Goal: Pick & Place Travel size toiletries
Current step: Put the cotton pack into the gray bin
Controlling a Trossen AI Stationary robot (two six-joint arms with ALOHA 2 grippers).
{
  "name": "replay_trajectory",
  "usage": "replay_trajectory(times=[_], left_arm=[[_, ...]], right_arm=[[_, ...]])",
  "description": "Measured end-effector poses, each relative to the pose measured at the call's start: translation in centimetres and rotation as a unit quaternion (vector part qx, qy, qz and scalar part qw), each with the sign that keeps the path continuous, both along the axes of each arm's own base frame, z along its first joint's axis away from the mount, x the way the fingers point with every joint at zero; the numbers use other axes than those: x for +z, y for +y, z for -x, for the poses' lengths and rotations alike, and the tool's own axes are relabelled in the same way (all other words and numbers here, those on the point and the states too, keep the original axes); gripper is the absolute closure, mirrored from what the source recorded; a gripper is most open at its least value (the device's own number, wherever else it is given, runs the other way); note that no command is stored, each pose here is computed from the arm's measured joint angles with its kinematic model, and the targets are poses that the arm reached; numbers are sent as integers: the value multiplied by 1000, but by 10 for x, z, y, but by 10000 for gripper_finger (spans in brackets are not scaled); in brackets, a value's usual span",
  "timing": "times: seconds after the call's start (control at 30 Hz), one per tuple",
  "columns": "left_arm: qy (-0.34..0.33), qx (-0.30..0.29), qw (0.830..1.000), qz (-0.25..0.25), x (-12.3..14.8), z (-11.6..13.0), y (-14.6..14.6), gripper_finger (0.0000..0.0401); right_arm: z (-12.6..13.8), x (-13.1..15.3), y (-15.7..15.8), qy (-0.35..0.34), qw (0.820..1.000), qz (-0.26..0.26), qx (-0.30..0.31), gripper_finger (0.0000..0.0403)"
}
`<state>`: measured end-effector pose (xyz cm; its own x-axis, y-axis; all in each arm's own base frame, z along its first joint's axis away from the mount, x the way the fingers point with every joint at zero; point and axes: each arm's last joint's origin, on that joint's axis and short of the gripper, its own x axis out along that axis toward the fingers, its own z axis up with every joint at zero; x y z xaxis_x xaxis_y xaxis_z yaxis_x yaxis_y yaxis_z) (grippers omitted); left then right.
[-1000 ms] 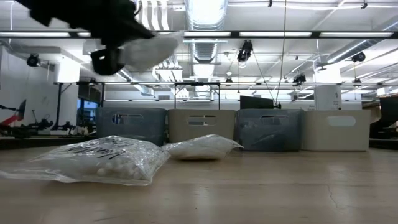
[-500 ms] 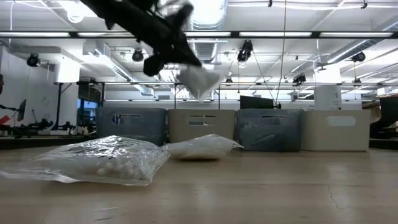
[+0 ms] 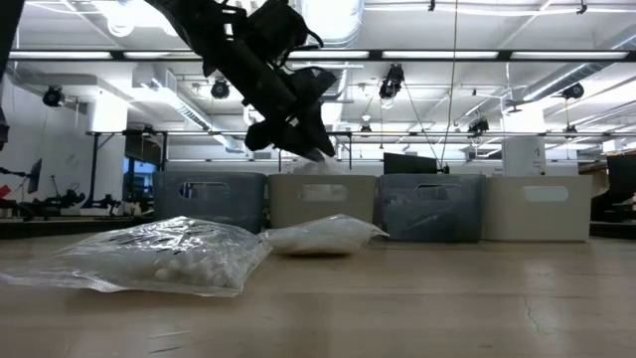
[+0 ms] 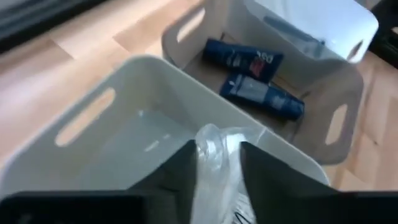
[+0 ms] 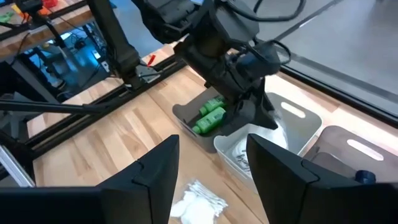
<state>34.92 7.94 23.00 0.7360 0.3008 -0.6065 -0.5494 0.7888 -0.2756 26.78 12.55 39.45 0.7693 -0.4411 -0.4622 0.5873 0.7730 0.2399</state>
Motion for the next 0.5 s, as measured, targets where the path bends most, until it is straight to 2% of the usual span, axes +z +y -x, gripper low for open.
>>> replay_trajectory(times=[0.13, 0.27, 0.4, 0.5], left_arm=[[1, 13, 999, -33, 8, 4, 1, 213], [18, 3, 996, -92, 25, 15, 0, 168], [21, -23, 991, -127, 37, 23, -1, 148], [-7, -59, 991, -119, 51, 29, -8, 148]], right_arm=[[0, -4, 0, 4, 1000, 0, -2, 225], [0, -5, 0, 11, 1000, 5, 0, 223], [1, -7, -3, 23, 1000, 12, -3, 214], [1, -7, -5, 29, 999, 15, -6, 207]])
